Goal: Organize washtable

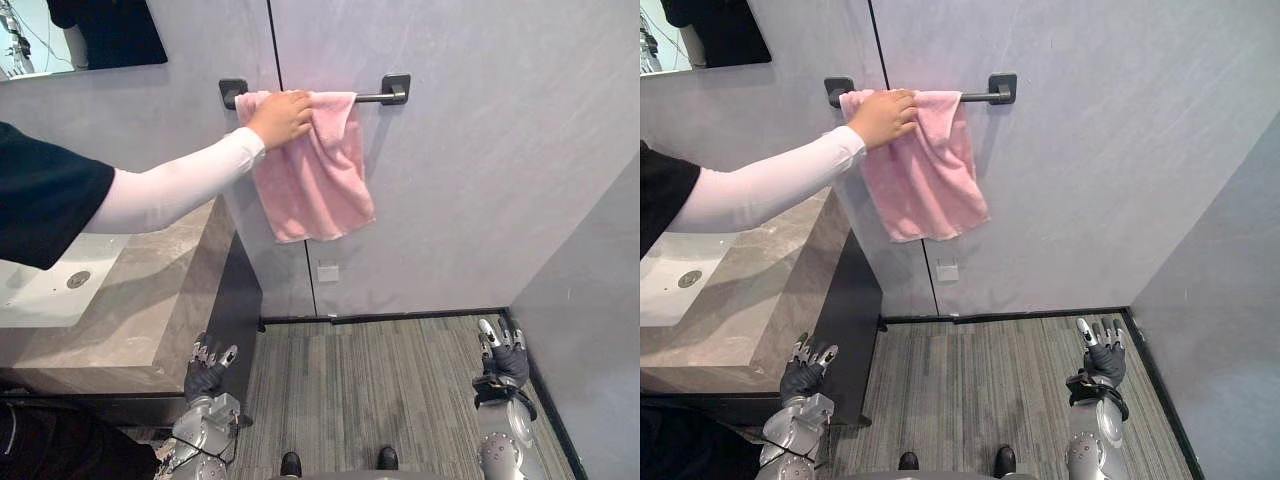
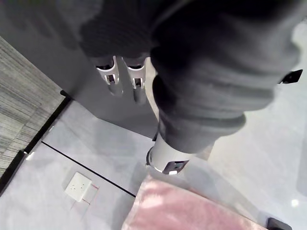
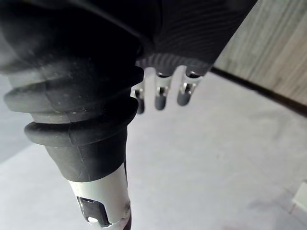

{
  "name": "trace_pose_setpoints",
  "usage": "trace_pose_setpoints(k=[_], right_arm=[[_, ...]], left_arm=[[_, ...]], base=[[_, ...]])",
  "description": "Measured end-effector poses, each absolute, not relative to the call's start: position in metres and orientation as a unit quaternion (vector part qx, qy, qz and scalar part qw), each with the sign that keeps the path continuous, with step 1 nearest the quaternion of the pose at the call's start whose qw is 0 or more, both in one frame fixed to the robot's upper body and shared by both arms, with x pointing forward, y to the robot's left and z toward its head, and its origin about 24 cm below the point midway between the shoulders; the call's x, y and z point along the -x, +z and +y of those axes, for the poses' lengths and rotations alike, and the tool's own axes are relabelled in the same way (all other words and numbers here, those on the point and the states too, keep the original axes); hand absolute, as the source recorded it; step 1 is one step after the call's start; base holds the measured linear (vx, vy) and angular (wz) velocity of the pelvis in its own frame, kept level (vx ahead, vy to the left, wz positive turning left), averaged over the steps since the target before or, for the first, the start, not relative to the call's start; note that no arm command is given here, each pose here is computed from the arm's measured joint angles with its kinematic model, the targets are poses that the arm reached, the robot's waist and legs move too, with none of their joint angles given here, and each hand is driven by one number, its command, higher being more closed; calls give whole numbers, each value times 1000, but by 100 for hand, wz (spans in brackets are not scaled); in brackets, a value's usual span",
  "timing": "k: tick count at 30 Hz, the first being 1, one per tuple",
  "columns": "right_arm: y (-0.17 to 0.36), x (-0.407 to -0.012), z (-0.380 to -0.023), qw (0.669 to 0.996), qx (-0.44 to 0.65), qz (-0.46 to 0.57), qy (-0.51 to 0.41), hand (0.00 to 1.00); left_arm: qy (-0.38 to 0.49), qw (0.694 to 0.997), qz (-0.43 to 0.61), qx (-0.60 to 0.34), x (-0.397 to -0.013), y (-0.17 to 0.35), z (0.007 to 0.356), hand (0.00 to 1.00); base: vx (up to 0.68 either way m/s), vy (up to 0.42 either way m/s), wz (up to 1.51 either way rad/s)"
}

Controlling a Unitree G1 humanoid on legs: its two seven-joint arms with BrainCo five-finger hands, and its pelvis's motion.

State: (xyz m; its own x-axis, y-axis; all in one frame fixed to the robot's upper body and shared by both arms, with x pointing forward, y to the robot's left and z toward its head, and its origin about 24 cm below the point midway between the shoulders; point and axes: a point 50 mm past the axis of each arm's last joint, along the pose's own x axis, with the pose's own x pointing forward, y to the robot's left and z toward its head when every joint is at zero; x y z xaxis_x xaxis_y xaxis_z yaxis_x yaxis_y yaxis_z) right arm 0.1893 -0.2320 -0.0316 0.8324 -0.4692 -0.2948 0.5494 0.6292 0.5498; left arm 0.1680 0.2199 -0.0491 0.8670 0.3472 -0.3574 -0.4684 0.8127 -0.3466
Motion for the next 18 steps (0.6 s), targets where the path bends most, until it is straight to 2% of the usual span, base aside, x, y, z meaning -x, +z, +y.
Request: trace_pose_setpoints(k=[18], right_arm=[[-41,-192,-222,907,-311,91,-270,0]], left_arm=[[212,948,127,198,-171,-42,226,0]], base=[[46,-6,1]])
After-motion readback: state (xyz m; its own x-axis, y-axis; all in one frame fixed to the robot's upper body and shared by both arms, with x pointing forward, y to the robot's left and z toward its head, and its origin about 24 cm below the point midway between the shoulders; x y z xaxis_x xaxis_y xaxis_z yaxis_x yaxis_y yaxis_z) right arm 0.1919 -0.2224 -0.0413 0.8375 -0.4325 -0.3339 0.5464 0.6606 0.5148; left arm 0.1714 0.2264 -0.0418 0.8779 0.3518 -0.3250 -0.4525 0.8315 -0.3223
